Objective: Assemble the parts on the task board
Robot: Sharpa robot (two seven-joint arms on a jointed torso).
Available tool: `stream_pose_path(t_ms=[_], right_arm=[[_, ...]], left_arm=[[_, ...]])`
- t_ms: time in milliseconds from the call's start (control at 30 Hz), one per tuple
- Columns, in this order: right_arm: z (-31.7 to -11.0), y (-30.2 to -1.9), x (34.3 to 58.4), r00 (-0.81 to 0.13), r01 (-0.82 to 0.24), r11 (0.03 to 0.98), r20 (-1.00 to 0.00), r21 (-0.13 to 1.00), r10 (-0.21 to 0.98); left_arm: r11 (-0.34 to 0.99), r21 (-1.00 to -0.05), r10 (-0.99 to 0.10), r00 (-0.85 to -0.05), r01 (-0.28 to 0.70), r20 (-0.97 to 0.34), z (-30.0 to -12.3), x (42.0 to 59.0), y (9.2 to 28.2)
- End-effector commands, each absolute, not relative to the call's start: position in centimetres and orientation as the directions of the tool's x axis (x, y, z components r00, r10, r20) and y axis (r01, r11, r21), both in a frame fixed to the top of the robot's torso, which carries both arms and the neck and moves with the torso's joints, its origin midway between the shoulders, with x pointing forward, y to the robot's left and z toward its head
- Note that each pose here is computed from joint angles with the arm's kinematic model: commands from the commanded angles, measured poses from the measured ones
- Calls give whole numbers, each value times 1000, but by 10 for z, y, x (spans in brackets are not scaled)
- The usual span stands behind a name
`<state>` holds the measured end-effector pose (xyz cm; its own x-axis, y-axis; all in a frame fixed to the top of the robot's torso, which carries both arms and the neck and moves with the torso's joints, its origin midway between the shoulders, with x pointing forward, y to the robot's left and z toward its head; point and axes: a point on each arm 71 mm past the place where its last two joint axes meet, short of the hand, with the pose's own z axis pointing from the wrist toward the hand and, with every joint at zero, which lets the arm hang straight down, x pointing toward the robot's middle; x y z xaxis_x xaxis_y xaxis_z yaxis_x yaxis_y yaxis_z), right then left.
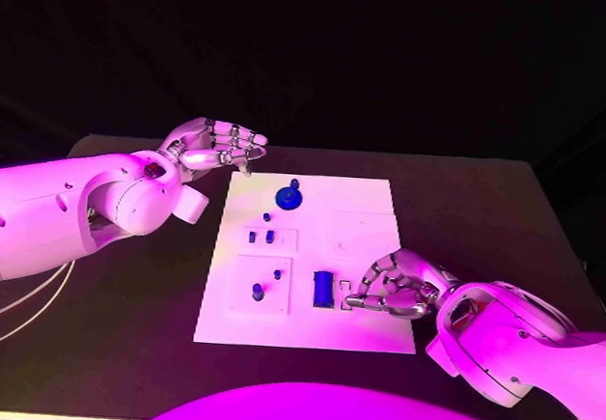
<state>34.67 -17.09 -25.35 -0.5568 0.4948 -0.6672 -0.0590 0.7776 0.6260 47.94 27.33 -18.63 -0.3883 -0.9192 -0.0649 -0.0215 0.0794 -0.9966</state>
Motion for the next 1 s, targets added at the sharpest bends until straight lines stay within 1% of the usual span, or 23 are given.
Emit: stream_pose_path(t_ms=[33, 133, 267, 400, 633, 1000], right_arm=[[-246, -183, 348, -505, -69, 753, -674, 654, 539], [-247, -200, 352, -477, -66, 787, -712, 614, 515], [-250, -223, 359, -441, -61, 846, -775, 530, 454], [-253, -236, 362, -414, -63, 887, -820, 458, 395], [-259, -241, 363, -404, -55, 917, -849, 394, 340], [-270, -235, 363, -436, -50, 932, -848, 359, 303]], left_arm=[[69, -997, -914, -401, -20, -55, -186, 479, 272], [69, -997, -914, -402, -20, -55, -186, 479, 271], [68, -997, -913, -403, -19, -55, -186, 479, 271], [68, -997, -913, -404, -20, -54, -186, 479, 271], [68, -998, -912, -406, -21, -53, -187, 479, 270], [68, -997, -912, -407, -21, -53, -187, 478, 271]])
